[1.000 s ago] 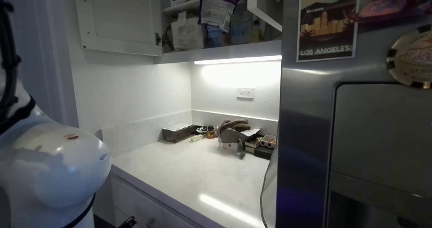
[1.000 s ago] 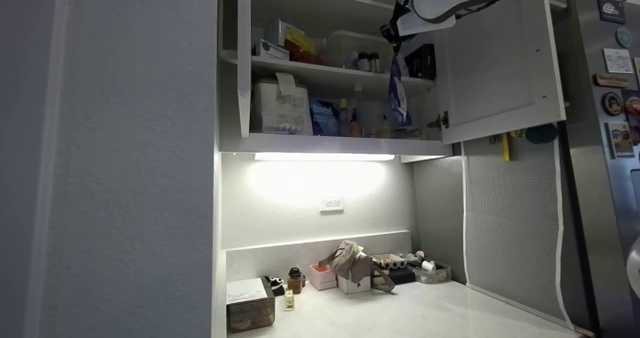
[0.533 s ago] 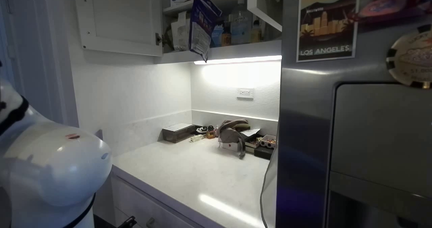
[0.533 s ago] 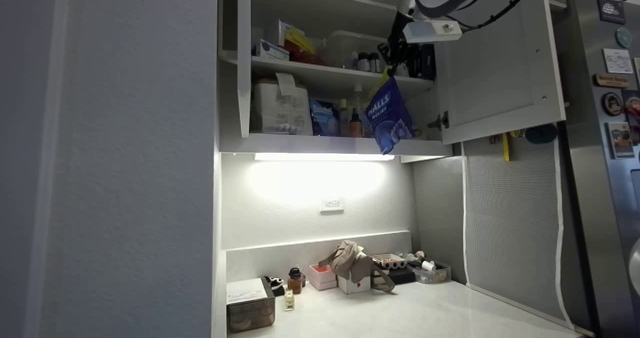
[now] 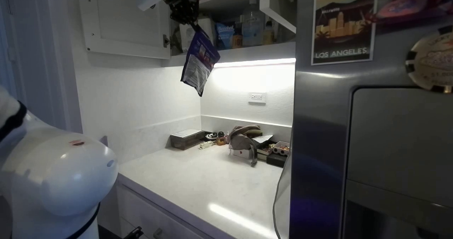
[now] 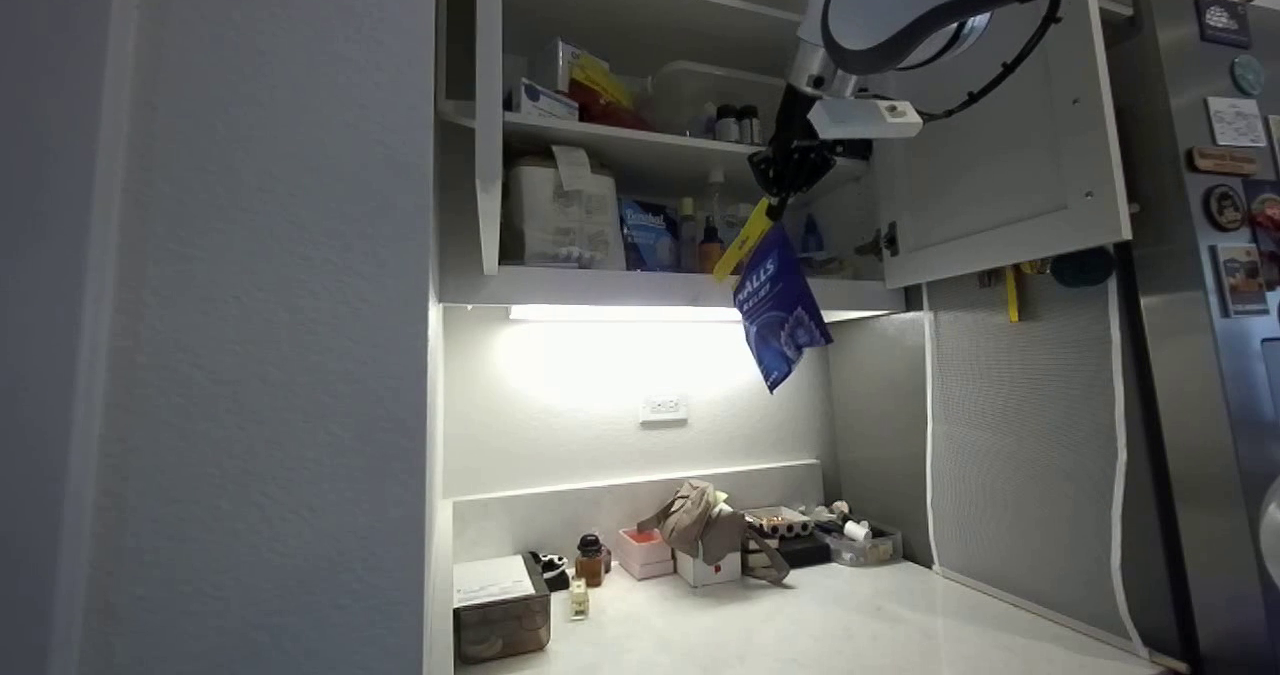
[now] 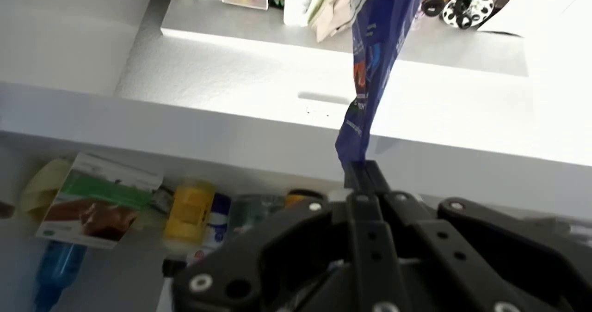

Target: Remove the blue and white packet from the cabinet and put it on the counter

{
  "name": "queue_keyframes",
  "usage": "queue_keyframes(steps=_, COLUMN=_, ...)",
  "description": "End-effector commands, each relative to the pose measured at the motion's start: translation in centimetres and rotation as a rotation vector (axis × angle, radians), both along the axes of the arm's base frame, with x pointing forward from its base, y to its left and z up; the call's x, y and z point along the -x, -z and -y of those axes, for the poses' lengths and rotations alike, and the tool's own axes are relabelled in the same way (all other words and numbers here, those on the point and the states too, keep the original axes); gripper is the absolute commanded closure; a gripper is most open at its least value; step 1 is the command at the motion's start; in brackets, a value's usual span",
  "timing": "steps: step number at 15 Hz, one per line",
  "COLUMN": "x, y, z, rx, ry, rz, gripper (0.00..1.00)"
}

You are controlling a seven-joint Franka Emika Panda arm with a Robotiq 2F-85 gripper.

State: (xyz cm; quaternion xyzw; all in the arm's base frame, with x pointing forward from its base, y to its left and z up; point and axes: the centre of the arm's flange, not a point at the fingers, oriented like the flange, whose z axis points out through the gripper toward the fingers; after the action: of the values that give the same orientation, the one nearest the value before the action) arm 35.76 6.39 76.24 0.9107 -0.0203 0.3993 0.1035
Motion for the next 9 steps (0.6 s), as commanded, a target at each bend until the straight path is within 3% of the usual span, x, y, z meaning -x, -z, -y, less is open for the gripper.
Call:
queue_keyframes(steps=1, x=0.7, y=3.7, z=0.2, rx=0.006, ry=-0.031, rz=-0.052, gripper=1.00)
queue_keyframes(steps=9, x=0.5, y=11.8, z=1.0, rx=0.001, ry=-0.022, rz=-0.150, gripper=1.00)
